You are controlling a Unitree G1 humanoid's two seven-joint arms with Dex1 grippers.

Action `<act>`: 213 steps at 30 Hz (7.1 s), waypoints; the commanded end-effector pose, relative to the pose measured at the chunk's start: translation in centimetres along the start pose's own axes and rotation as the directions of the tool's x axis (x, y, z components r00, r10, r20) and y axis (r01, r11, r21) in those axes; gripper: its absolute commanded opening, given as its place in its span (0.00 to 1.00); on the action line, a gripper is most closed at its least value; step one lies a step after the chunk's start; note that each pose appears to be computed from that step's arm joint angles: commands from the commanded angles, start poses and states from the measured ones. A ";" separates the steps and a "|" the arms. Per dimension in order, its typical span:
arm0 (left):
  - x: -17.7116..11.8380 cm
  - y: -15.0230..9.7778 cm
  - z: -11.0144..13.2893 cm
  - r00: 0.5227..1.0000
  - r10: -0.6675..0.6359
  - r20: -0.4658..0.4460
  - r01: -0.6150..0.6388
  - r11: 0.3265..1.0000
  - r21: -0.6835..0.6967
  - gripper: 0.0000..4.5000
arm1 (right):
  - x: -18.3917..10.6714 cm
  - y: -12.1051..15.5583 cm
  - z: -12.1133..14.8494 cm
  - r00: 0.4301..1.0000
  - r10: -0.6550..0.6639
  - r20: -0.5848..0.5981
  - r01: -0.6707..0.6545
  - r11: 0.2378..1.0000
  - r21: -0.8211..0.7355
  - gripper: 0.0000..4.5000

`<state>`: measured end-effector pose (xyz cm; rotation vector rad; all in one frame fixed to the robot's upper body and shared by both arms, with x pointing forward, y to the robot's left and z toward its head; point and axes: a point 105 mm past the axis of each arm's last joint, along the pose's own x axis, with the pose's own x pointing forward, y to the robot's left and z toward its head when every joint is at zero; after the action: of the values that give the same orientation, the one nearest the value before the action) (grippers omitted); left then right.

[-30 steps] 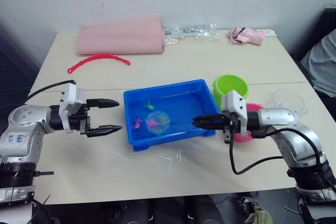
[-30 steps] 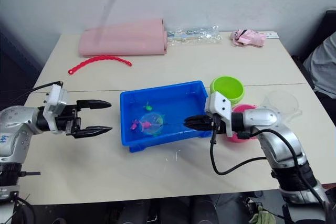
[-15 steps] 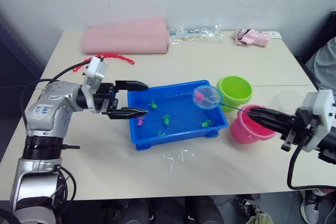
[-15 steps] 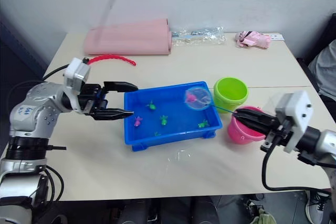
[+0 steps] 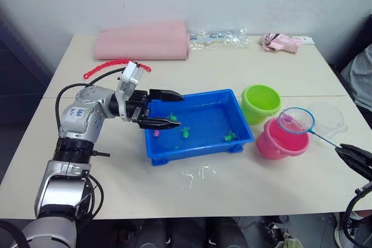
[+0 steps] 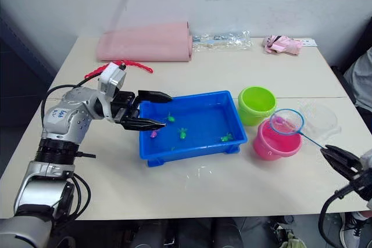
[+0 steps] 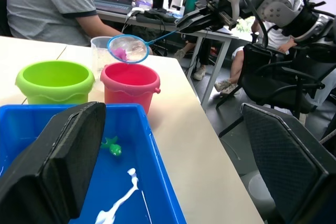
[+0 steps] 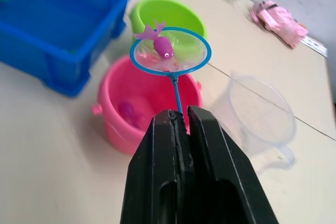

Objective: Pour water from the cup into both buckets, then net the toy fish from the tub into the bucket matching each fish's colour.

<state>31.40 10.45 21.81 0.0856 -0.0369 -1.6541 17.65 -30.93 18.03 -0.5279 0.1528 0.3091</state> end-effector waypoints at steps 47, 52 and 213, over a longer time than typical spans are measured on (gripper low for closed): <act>0.3 0.0 -0.7 0.994 0.087 0.064 -0.087 0.996 -0.004 0.99 | 1.5 2.6 -0.4 0.994 0.040 0.105 0.096 0.192 -0.977 0.00; 0.4 0.0 -0.7 0.993 0.090 0.071 -0.090 0.996 -0.003 0.99 | 1.0 0.5 -1.0 0.992 -0.082 0.096 0.111 0.196 -0.974 0.00; 1.8 -1.3 0.1 0.998 0.058 0.040 -0.060 0.998 0.027 0.99 | 0.2 -0.1 -0.5 0.997 -0.072 0.006 0.069 0.930 -0.362 0.00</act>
<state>30.49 8.91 21.40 0.0325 -0.0571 -1.5874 17.11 -30.49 18.27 -0.5552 0.1137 0.3106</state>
